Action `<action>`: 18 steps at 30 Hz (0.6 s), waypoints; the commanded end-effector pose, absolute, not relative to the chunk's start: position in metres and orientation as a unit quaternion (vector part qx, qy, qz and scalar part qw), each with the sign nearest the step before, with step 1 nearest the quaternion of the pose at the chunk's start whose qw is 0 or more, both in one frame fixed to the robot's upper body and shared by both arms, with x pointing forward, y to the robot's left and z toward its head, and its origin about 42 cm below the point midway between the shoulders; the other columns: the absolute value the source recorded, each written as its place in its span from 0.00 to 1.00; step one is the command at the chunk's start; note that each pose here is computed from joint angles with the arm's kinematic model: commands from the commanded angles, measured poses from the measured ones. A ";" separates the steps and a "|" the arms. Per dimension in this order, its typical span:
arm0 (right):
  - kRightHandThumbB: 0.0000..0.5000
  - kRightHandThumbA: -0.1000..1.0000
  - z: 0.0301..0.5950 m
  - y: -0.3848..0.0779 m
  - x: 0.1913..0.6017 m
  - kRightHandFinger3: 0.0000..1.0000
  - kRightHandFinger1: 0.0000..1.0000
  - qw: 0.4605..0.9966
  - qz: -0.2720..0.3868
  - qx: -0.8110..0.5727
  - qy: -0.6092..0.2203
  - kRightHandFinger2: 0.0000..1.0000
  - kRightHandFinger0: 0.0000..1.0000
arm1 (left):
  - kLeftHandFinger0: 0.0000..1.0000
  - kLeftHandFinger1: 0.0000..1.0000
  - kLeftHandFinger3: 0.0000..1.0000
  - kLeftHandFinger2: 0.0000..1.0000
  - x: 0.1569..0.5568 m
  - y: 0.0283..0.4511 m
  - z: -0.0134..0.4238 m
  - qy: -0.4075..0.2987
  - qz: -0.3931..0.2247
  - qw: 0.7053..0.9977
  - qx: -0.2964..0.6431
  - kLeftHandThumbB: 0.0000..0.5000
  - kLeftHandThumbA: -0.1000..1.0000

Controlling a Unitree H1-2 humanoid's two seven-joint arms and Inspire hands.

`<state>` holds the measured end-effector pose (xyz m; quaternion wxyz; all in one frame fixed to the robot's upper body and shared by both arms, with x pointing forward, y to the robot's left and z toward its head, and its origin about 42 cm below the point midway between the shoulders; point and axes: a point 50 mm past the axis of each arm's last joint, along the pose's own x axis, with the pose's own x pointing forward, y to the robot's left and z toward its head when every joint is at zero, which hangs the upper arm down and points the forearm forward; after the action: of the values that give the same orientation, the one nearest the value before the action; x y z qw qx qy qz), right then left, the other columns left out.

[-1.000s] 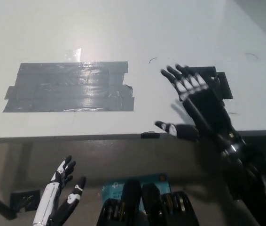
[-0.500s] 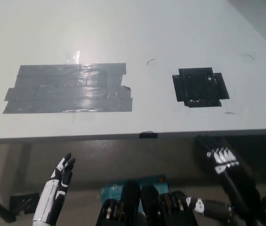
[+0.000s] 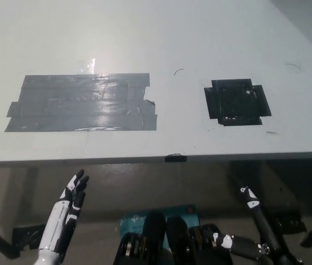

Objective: A stack of plates is kept in the middle of the desk close to the robot and the robot grabs the stack with its right hand, picks it up and hands it to a person.

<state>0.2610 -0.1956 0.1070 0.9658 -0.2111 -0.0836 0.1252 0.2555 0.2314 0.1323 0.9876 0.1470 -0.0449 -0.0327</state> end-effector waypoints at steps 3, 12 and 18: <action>0.59 0.97 0.113 -0.194 0.270 1.00 1.00 0.972 0.153 -0.164 -0.065 1.00 1.00 | 1.00 1.00 1.00 1.00 0.258 0.232 0.145 -0.077 -0.038 0.983 0.162 0.00 1.00; 0.53 0.95 0.114 -0.193 0.271 1.00 1.00 0.970 0.165 -0.168 -0.058 1.00 1.00 | 1.00 1.00 1.00 1.00 0.258 0.233 0.145 -0.079 -0.038 0.983 0.164 0.00 1.00; 0.52 0.94 0.114 -0.192 0.269 1.00 1.00 0.968 0.171 -0.173 -0.051 1.00 1.00 | 1.00 1.00 1.00 1.00 0.254 0.232 0.142 -0.071 -0.038 0.985 0.155 0.00 1.00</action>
<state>0.2644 -0.1947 0.1024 0.9691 -0.1824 -0.0387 0.1616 0.2574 0.2317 0.1348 0.9866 0.1517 -0.0500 -0.0336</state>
